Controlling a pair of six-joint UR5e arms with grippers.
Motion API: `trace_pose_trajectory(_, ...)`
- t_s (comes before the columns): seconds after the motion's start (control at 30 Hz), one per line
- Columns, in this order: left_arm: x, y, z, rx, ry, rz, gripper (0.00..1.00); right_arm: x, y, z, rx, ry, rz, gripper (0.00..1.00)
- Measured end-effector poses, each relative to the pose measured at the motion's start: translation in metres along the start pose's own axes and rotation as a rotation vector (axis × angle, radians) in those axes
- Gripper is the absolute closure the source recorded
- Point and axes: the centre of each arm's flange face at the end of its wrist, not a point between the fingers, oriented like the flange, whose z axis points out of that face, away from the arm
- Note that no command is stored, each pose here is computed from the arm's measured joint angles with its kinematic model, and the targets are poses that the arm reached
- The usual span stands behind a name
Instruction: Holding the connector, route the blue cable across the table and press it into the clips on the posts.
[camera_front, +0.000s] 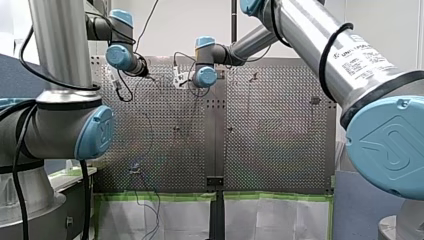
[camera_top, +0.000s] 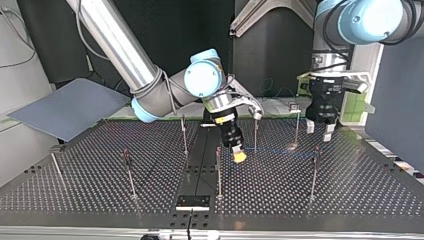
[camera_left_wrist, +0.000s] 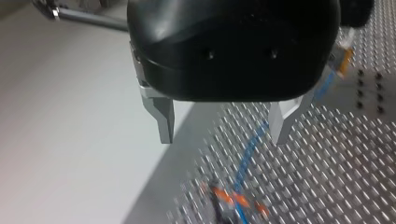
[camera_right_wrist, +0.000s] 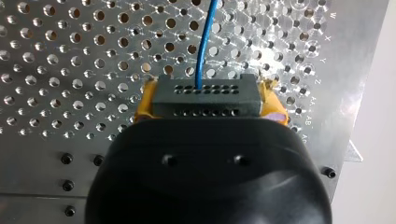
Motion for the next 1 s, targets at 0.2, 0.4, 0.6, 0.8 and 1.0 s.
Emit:
trace_pose_trajectory(0.2,-0.019,-0.02,-0.009,0.083,-0.028,0.011,0.0,0.0,0.0,0.0,0.0,-0.001,0.0,1.0)
trace_pose_trajectory(0.4,-0.008,-0.023,-0.002,0.088,0.011,0.041,0.0,0.0,0.0,0.0,0.0,-0.001,0.0,1.0)
trace_pose_trajectory(0.6,0.008,-0.022,0.006,0.06,0.045,0.08,0.0,0.0,0.0,0.0,0.0,-0.002,0.0,1.0)
trace_pose_trajectory(0.8,0.017,-0.033,0.019,0.07,0.035,0.089,0.0,0.0,0.0,0.0,0.0,-0.002,0.0,1.0)
trace_pose_trajectory(1.0,0.02,-0.052,0.037,0.083,0.0,0.085,0.0,0.0,0.0,0.0,0.0,-0.003,0.001,1.0)
